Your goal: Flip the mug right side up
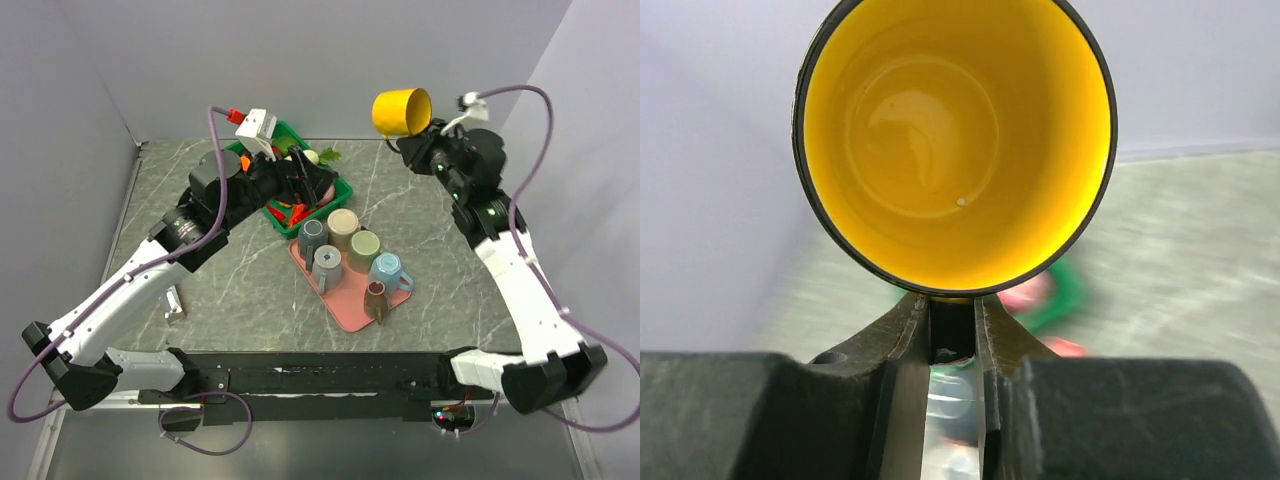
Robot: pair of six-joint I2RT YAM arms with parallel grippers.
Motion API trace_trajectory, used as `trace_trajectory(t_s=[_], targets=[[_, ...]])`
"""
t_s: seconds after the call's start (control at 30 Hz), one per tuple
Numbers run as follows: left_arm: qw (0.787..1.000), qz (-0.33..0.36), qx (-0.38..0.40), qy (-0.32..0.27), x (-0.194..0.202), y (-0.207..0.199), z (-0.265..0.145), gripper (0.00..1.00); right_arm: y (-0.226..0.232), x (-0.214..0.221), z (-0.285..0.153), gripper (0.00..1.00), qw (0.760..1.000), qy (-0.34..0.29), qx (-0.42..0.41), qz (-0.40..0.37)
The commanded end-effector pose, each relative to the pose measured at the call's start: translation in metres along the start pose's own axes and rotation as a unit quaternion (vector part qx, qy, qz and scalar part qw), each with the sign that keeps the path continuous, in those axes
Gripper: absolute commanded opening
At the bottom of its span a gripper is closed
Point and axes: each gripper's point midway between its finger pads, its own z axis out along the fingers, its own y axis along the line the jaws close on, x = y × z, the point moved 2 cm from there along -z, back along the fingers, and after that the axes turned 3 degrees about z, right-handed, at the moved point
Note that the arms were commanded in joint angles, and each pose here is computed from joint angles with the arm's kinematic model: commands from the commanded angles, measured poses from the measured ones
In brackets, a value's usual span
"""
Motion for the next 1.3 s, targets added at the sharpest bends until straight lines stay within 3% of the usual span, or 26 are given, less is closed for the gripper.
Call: trace_trajectory(t_s=[0.0,0.27,0.57,0.9,1.27], targets=[[0.998,0.027,-0.048,0.028,0.018,0.024,-0.003,0.96,-0.055,0.020,0.026,0.00,0.982,0.049,0.093,-0.156],[0.991,0.042,-0.099,0.077,0.045,0.061,0.002,0.96,-0.128,0.109,0.068,0.00,0.965,0.153,0.165,-0.135],[0.986,0.029,-0.116,0.118,0.070,0.089,0.002,0.96,-0.170,0.169,0.093,0.00,0.945,0.213,0.218,-0.119],[0.984,0.027,-0.113,0.137,0.083,0.099,0.008,0.96,-0.202,0.206,0.100,0.00,0.928,0.244,0.247,-0.134],[0.978,0.021,-0.116,0.170,0.105,0.107,0.010,0.96,-0.210,0.217,0.108,0.00,0.910,0.288,0.266,-0.136]])
